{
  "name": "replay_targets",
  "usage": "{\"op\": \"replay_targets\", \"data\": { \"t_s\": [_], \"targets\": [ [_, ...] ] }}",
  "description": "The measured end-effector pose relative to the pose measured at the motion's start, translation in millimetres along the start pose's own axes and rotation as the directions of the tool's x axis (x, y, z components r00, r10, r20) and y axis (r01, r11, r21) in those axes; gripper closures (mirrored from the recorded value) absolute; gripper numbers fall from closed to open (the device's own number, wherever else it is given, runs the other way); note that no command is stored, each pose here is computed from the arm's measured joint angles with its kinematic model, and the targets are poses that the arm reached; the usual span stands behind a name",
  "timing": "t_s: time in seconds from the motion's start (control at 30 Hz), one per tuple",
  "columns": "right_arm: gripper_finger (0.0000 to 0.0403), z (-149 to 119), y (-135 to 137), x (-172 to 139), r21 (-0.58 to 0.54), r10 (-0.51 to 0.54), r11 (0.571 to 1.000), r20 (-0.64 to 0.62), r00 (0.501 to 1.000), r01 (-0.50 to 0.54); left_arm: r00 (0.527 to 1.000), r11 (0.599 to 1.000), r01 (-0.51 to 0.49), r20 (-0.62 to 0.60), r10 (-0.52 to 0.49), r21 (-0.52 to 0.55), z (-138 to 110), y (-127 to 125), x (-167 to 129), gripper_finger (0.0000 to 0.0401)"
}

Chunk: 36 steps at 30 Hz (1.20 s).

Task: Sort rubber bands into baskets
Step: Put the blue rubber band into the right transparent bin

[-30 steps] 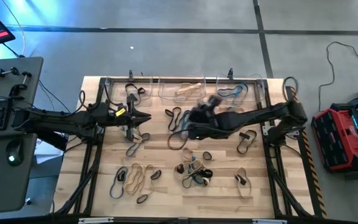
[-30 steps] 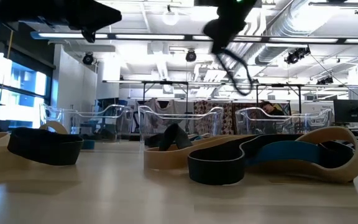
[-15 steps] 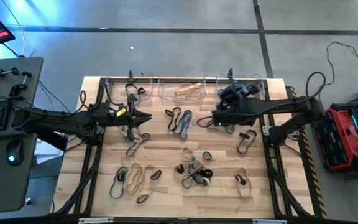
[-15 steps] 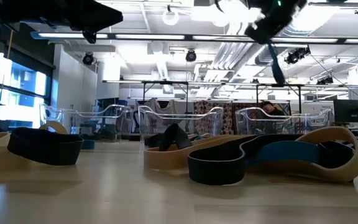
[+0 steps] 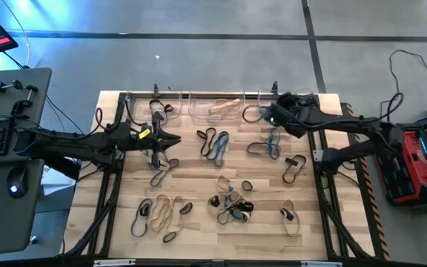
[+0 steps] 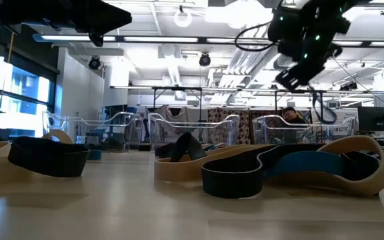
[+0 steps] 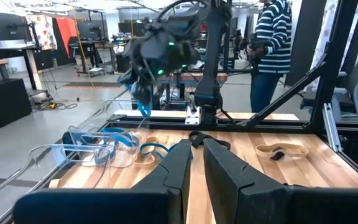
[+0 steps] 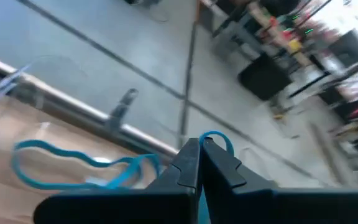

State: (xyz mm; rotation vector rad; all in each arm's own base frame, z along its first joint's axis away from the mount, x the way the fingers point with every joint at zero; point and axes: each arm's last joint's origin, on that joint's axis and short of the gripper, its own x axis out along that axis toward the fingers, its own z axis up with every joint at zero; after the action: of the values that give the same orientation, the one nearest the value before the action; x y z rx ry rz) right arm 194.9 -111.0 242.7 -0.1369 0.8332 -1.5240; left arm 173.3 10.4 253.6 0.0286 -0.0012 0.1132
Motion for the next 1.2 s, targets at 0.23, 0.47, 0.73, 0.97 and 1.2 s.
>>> {"op": "replay_targets", "data": {
  "t_s": [0.23,0.47,0.73,0.97,1.2],
  "targets": [
    [0.0403,-3.8,5.7,45.1,0.123,0.165,0.978,0.044,0.985,-0.169,1.000,1.000,0.000,0.000,0.000,0.000,0.0,0.0,0.0,0.0366],
    [0.0403,-15.6,-2.2,66.6,0.185,0.166,0.969,0.005,0.986,-0.165,1.000,1.000,-0.001,0.000,0.001,0.001,0.0,0.1,0.0,0.0366],
    [0.0403,-19.8,-11.4,83.2,0.327,0.108,0.938,0.047,0.993,-0.117,1.000,1.000,-0.009,0.001,0.009,0.002,0.1,0.4,0.0,0.0366],
    [0.0403,-19.7,-18.7,90.9,0.379,0.065,0.922,0.050,0.997,-0.079,1.000,1.000,-0.009,0.001,0.009,0.002,0.1,0.4,0.0,0.0366],
    [0.0403,-25.0,-15.3,101.8,0.401,0.081,0.913,0.010,0.997,-0.078,1.000,1.000,-0.009,0.001,0.009,0.002,0.1,0.4,0.0,0.0366]
  ]
}}
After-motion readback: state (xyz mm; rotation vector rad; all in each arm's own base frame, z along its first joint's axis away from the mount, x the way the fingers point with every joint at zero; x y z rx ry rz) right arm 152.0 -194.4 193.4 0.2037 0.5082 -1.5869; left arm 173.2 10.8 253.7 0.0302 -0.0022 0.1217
